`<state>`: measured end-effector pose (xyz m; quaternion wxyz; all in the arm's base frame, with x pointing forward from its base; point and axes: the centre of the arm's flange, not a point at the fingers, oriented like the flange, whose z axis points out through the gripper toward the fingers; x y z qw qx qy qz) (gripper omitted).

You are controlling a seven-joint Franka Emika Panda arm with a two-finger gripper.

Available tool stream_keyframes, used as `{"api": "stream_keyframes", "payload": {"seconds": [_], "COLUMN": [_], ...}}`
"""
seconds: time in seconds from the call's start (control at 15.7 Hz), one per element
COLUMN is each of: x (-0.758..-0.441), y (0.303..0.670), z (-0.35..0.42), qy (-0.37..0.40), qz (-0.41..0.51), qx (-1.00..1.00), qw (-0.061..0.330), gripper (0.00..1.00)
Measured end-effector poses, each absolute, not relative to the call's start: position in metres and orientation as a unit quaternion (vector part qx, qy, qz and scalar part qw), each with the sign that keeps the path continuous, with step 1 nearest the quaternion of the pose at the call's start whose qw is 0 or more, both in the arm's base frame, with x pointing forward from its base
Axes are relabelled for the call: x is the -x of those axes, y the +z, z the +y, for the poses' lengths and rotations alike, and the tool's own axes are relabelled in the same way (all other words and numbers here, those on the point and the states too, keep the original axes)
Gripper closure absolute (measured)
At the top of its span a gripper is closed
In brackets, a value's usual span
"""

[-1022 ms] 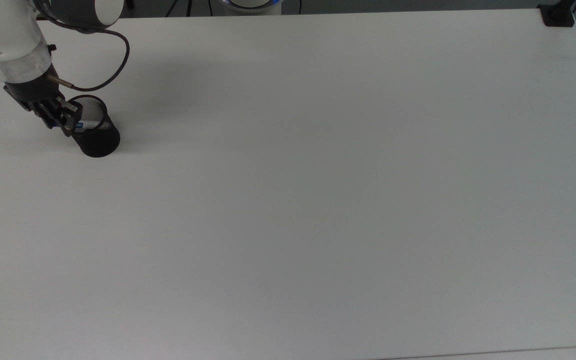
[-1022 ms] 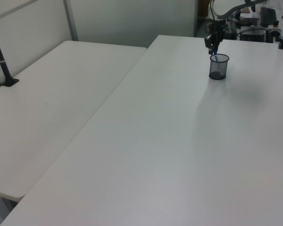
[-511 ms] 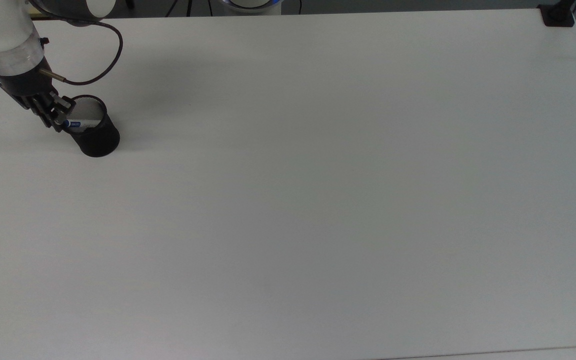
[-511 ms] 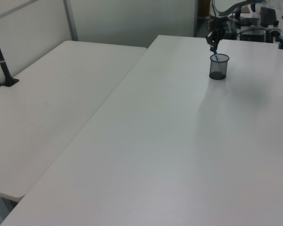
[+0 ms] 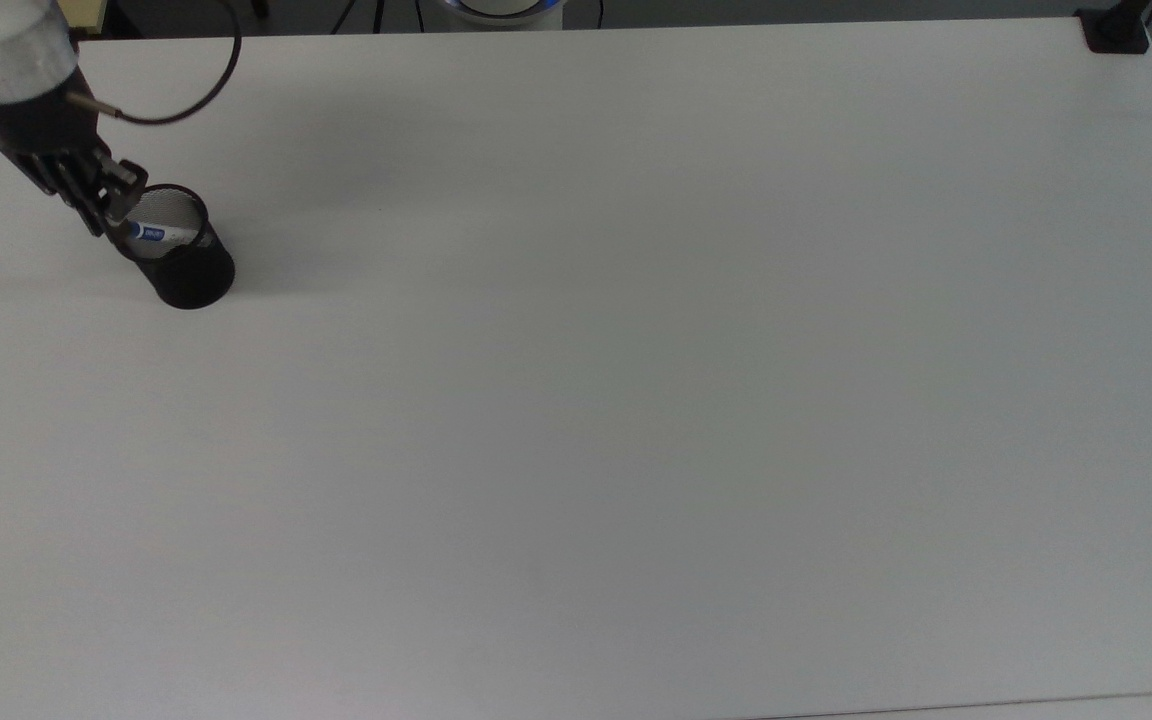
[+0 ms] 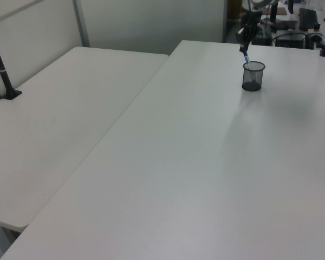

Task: Remove the marker
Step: 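Lift the marker up out of the mesh cup, then carry the marker away from the cup and lower it to the table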

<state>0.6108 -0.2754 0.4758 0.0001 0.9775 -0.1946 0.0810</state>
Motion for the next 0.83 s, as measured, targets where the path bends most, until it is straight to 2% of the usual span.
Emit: {"api": "stream_keyframes", "payload": {"seconds": [0.32, 0.45, 0.64, 0.83], "x": [-0.609, -0.610, -0.617, -0.629], "y": [0.557, 0.579, 0.577, 0.537], "z": [-0.250, -0.241, -0.210, -0.149], "qy": [0.144, 0.155, 0.131, 0.050], "qz": [-0.186, -0.179, -0.155, -0.109], "qx": [-0.972, -0.971, -0.978, -0.991], "qw": [-0.023, -0.028, -0.040, -0.059], "gripper": [0.83, 0.83, 0.83, 0.83]}}
